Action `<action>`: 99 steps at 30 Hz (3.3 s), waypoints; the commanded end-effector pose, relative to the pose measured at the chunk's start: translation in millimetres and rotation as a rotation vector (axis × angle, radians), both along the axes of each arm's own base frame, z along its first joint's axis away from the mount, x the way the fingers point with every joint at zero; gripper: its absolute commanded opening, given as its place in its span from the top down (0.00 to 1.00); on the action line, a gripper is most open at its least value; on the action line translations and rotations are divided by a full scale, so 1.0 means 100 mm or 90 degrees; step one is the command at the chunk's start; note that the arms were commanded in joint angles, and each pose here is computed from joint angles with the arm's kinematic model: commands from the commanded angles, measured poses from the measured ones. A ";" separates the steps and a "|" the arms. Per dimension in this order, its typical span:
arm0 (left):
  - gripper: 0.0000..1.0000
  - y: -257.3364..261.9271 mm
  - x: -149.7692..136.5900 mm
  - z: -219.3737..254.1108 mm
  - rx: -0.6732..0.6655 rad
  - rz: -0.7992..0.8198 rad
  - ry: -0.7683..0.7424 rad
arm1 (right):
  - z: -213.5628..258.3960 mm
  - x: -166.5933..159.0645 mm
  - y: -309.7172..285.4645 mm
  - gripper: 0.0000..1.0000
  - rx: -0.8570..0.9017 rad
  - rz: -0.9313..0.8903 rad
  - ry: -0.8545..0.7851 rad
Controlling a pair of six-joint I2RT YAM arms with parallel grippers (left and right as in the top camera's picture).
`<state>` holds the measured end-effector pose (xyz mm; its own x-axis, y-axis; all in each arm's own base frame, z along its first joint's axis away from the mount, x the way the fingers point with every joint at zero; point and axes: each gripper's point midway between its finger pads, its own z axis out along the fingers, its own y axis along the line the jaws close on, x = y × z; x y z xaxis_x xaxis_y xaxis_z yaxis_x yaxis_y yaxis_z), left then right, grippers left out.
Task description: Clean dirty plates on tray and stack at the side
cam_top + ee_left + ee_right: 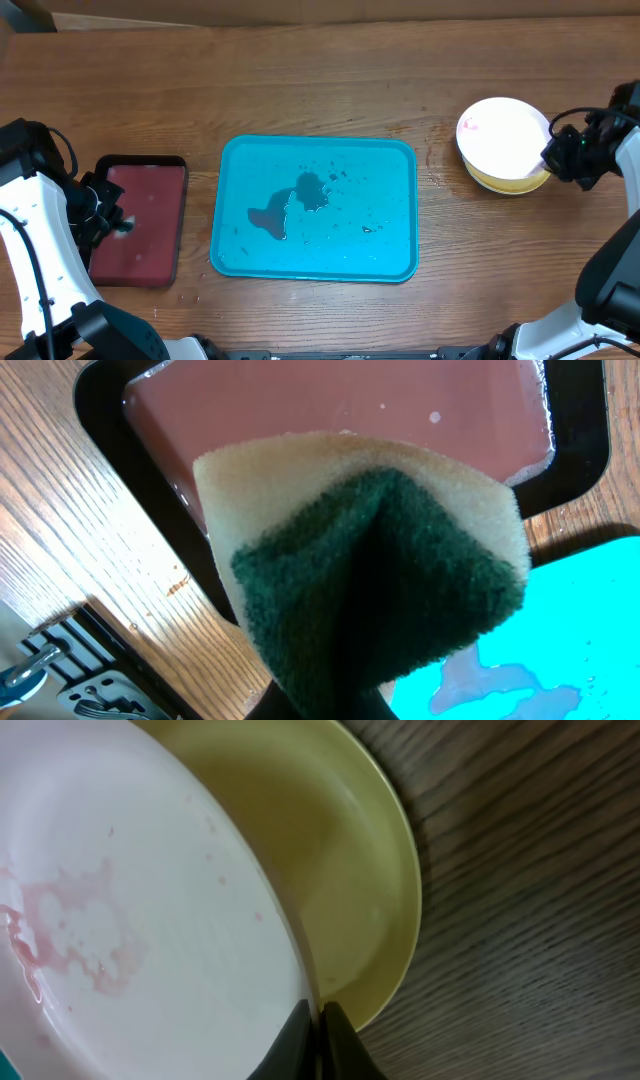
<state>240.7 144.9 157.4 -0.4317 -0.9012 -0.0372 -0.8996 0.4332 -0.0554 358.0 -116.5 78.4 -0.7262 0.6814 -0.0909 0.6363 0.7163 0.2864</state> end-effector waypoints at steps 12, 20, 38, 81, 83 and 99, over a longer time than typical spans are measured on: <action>0.96 -0.01 0.03 0.00 -0.005 -0.011 -0.012 | -0.16 -0.12 -0.17 0.26 -0.063 -0.088 0.043; 0.96 0.03 0.09 0.00 0.005 -0.011 -0.028 | -0.03 0.07 0.60 0.11 0.121 0.007 -0.010; 0.95 0.11 0.33 -0.88 -0.041 -0.017 0.003 | -0.02 -0.16 3.08 0.07 0.140 0.484 -0.061; 0.07 -1.02 -0.05 0.97 0.014 -0.266 -0.337 | 1.31 -1.04 3.01 0.07 -0.054 0.513 -0.206; 0.07 -1.16 -0.14 0.92 0.016 -0.286 -0.352 | 1.38 -1.29 2.93 0.07 -0.067 0.533 -0.196; 0.00 -1.38 -0.53 0.58 0.020 -0.313 -0.364 | 1.69 -1.72 2.65 0.00 -0.162 0.569 -0.288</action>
